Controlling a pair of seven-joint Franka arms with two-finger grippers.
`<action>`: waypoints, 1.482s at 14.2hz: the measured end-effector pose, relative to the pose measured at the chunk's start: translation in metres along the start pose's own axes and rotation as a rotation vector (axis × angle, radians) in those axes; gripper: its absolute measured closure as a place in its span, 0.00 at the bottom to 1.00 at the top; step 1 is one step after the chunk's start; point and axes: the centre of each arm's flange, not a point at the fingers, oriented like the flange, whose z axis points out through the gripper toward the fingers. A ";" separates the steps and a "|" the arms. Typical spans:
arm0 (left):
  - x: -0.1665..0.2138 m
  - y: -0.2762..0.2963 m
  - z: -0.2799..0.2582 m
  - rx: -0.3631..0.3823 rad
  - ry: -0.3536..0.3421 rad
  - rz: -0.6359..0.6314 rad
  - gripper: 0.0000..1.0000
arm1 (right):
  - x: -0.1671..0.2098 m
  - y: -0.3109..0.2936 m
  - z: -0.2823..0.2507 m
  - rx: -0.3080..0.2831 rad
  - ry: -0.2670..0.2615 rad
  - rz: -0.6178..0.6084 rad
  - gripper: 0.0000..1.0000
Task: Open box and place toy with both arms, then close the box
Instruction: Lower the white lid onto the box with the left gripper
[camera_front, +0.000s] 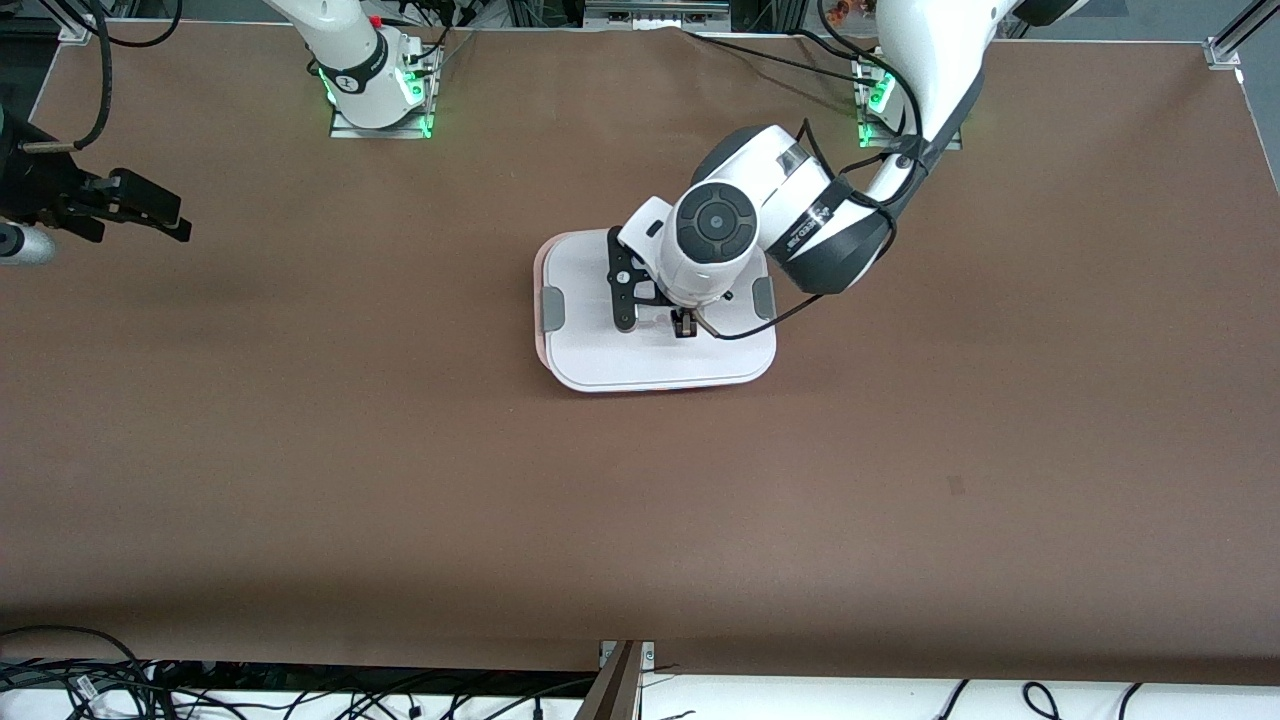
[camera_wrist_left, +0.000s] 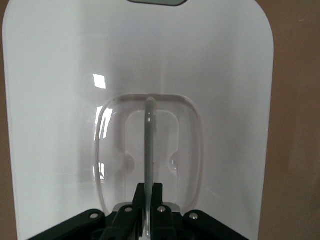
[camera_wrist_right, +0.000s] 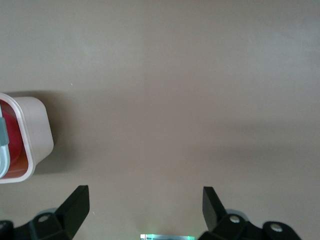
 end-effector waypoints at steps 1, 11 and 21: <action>0.004 0.003 0.004 -0.003 -0.003 -0.001 0.93 | -0.003 0.000 0.004 0.001 -0.009 0.000 0.00; 0.035 0.036 0.026 0.056 -0.079 -0.008 0.93 | 0.002 0.005 0.023 -0.003 -0.041 0.010 0.00; 0.035 0.037 0.034 0.066 -0.094 -0.032 0.93 | 0.005 0.005 0.026 -0.020 -0.045 0.008 0.00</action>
